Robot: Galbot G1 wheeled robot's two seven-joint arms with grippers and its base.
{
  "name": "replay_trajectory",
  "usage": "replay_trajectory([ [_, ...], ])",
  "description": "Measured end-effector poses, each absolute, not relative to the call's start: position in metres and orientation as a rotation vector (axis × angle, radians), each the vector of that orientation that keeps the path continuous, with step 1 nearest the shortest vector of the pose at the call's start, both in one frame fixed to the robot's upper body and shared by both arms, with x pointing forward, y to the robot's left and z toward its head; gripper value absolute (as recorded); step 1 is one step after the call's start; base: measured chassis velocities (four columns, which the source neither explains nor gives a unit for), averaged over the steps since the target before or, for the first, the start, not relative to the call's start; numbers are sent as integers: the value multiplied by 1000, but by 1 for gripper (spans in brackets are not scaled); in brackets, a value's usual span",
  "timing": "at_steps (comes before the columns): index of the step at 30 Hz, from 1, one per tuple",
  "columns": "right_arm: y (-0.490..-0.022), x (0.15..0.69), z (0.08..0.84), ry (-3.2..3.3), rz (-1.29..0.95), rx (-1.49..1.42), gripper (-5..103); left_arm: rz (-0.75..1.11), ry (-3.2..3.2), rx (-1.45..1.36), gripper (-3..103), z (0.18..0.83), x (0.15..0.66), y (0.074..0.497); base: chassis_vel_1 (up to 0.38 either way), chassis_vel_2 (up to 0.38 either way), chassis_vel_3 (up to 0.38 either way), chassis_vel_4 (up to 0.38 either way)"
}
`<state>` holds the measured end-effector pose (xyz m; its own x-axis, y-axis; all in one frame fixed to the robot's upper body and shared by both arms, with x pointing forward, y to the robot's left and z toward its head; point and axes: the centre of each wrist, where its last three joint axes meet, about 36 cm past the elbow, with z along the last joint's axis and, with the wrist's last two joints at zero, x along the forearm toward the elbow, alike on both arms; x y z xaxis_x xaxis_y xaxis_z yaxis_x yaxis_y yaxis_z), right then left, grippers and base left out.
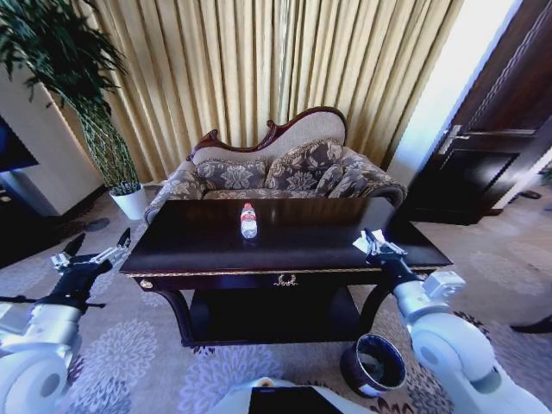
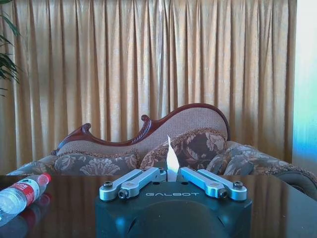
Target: Move to the front of the table and place the trash on the table into the trash bin.
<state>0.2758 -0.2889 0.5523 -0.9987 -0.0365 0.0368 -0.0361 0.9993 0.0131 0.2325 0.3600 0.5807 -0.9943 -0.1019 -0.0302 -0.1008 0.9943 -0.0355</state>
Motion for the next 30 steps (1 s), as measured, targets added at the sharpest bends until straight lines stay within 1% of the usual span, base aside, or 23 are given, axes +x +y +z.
replay_trajectory([
  [16,-281,272,551,-3092,-35,96,0,-52,3111,-166,100,581,234,361,6,-10,-8,10],
  [22,-280,271,549,-3088,-40,92,0,-57,3110,-171,100,579,234,361,77,-73,-75,71],
  [30,-279,271,546,-3082,-34,88,0,-58,3098,-169,100,580,235,361,137,-134,-127,143],
])
